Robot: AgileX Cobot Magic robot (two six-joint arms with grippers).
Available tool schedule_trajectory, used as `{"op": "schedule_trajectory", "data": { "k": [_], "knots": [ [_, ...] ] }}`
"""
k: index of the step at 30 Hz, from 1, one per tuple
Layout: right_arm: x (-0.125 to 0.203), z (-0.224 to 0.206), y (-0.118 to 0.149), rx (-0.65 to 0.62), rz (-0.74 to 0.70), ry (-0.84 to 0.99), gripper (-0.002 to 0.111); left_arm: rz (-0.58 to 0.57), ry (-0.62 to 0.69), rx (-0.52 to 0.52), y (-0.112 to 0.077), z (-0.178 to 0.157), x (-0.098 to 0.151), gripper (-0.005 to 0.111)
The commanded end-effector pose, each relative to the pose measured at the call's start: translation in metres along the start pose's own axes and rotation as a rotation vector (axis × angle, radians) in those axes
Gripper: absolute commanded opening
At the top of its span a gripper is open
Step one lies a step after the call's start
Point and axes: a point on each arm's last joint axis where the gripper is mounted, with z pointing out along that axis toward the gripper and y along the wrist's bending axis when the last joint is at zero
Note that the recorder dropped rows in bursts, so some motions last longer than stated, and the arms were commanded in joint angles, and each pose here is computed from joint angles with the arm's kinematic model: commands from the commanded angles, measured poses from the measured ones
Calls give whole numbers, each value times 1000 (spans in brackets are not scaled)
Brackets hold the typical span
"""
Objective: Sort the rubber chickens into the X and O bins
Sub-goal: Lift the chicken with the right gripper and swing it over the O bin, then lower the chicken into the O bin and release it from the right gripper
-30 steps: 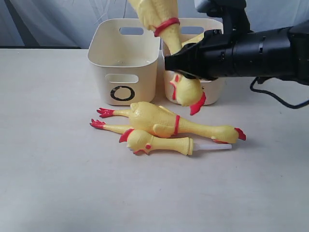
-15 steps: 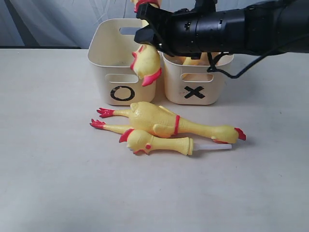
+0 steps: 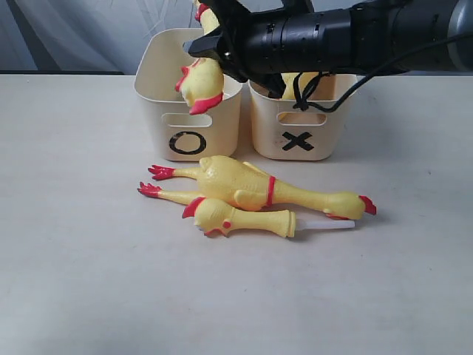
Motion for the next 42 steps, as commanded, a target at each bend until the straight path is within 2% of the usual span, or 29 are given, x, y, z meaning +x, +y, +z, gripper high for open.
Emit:
{"op": "schedule_trajectory", "data": {
  "k": [1, 11, 27, 29, 35, 37, 42],
  "knots": [
    [-3, -1, 5, -17, 72, 11, -1, -6, -10, -2, 0, 0, 0, 14],
    [4, 22, 4, -40, 149, 271, -1, -6, -10, -2, 0, 0, 0, 14],
    [5, 24, 2, -21, 204, 286, -1, -6, -7, -1, 0, 0, 0, 14],
    [6, 24, 1, -7, 196, 292, 5, -6, -7, -1, 0, 0, 0, 14],
    [6, 24, 0, 9, 215, 298, 43, -6, -7, -1, 0, 0, 0, 14],
    [6, 24, 0, 9, 215, 298, 49, -6, -7, -1, 0, 0, 0, 14],
    [6, 24, 0, 10, 215, 296, 50, -6, -7, -1, 0, 0, 0, 14]
  ]
}}
